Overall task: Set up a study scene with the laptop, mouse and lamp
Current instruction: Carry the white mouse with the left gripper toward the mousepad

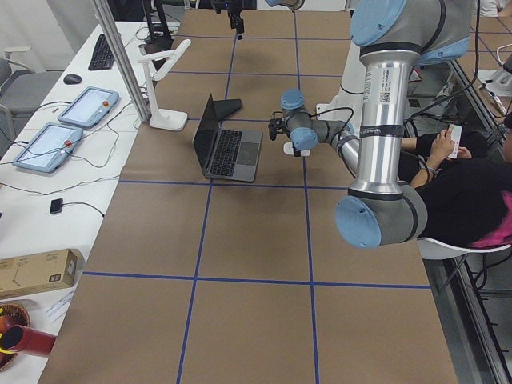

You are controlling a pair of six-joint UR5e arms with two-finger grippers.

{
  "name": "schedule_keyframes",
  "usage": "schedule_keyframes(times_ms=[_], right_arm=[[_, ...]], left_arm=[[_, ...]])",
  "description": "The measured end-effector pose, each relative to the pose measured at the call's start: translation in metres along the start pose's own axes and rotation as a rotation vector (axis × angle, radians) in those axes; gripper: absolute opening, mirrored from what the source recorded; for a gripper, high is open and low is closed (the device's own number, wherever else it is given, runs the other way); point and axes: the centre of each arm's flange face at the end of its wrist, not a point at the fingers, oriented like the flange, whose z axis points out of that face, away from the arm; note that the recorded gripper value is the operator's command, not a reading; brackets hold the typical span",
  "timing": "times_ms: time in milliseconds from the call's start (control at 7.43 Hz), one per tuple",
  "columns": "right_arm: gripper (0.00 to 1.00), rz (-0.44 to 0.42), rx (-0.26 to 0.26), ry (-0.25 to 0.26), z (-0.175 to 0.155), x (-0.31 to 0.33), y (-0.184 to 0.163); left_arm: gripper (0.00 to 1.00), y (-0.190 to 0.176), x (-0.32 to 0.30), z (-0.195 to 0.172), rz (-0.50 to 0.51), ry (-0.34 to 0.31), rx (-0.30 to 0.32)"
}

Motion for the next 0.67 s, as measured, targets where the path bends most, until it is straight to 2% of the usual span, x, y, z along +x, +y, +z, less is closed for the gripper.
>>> schedule_keyframes(times_ms=[269, 673], right_arm=[[1.00, 0.012, 0.021, -0.002, 0.009, 0.025, 0.002], [1.00, 0.037, 0.025, 0.008, 0.008, 0.051, 0.001]], left_arm=[[0.62, -0.017, 0.048, -0.010, -0.001, -0.007, 0.009], [0.62, -0.049, 0.121, -0.018, -0.014, -0.017, 0.030]])
